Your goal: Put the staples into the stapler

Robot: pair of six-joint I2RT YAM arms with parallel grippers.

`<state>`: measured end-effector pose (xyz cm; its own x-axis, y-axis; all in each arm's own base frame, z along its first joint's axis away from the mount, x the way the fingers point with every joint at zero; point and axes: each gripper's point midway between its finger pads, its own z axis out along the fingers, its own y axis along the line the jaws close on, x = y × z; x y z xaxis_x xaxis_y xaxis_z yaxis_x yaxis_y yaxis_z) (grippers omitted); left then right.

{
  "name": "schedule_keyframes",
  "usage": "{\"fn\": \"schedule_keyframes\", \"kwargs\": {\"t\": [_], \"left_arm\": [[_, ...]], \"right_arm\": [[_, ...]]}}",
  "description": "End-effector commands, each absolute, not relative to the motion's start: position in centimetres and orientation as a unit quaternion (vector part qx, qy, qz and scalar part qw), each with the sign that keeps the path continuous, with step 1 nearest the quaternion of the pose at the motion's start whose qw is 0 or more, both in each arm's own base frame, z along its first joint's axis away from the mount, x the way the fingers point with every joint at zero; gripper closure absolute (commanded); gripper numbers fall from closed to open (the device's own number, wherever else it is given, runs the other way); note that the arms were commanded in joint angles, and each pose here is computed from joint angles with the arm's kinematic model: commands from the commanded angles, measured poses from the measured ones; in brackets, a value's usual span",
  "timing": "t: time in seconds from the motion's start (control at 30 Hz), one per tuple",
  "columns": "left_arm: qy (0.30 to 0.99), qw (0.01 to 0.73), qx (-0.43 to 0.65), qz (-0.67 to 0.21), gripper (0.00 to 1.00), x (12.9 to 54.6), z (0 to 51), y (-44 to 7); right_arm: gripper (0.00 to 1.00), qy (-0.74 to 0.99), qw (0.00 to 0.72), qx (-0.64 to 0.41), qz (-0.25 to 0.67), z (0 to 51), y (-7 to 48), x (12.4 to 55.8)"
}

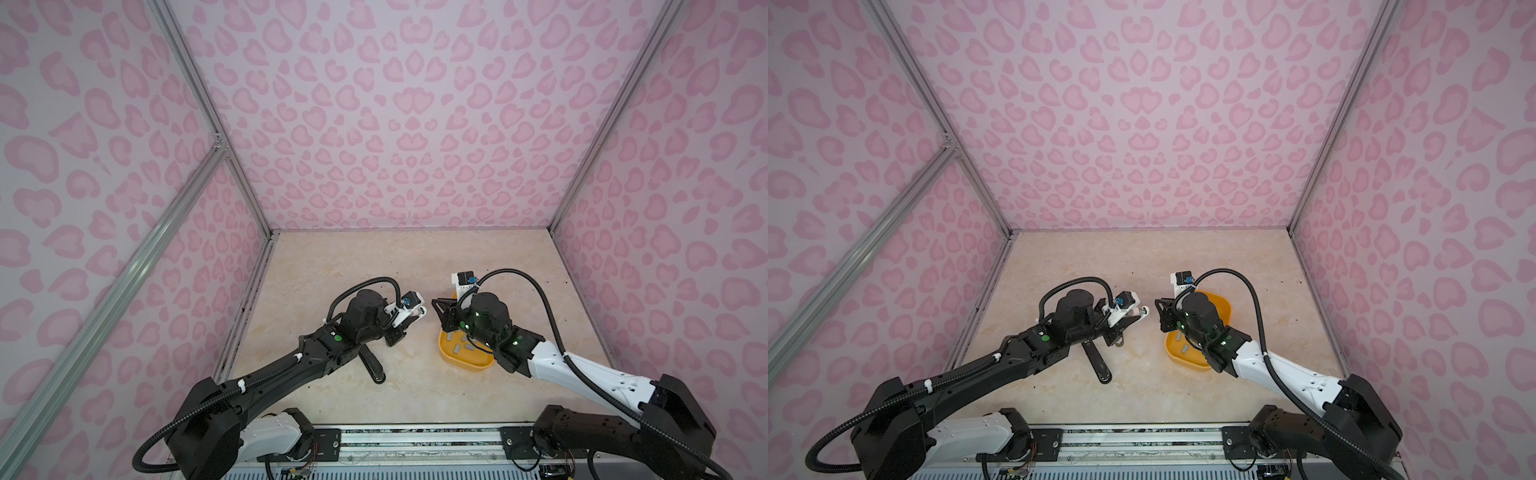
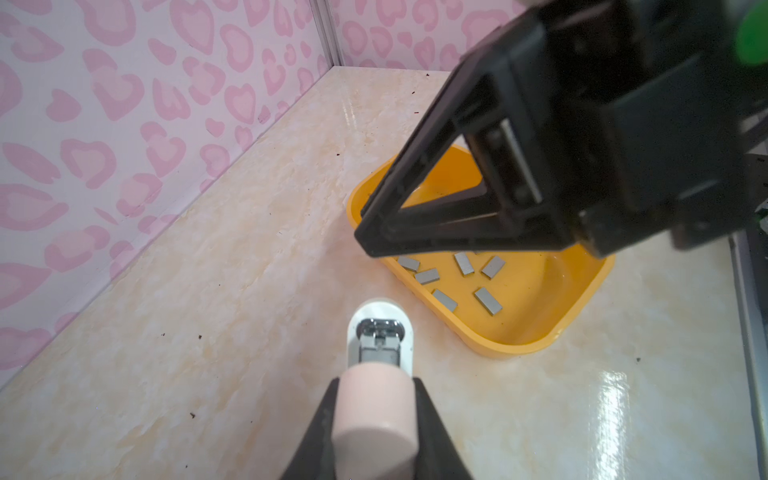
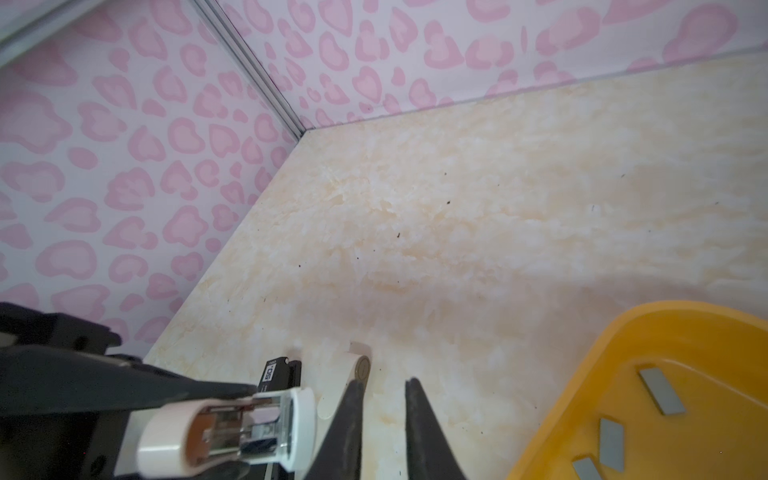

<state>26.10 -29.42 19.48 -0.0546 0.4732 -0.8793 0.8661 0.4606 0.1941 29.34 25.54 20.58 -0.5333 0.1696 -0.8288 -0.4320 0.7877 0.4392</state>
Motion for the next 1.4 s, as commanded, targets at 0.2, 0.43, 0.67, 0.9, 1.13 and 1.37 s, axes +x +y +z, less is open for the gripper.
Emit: {"fn": "schedule_keyframes", "kwargs": {"t": [0.2,0.43,0.67,0.9,1.13,1.37], "left_arm": [[0.688,0.507,0.479,-0.198,0.96,26.4,20.1,-29.7],[0.689,0.507,0.479,-0.197,0.96,26.5,20.1,-29.7],[0.686,0.51,0.479,-0.201,0.96,26.3,20.4,-29.7],[0.679,0.52,0.476,-0.204,0.96,26.1,21.1,-29.6],[0.673,0.528,0.474,-0.208,0.96,25.9,21.5,-29.5],[0.668,0.535,0.471,-0.213,0.96,25.4,21.8,-29.2]], "right_arm": [[0.92,0.785,0.491,-0.155,0.345,23.7,27.1,27.4],[0.92,0.793,0.468,-0.201,0.335,23.2,29.6,26.6],[0.9,0.807,0.465,-0.183,0.314,21.5,29.4,27.6],[0.92,0.825,0.438,-0.188,0.303,19.8,30.2,28.1],[0.92,0.832,0.427,-0.186,0.301,18.7,30.6,28.4],[0.94,0.837,0.404,-0.198,0.311,17.2,32.1,28.2]]}}
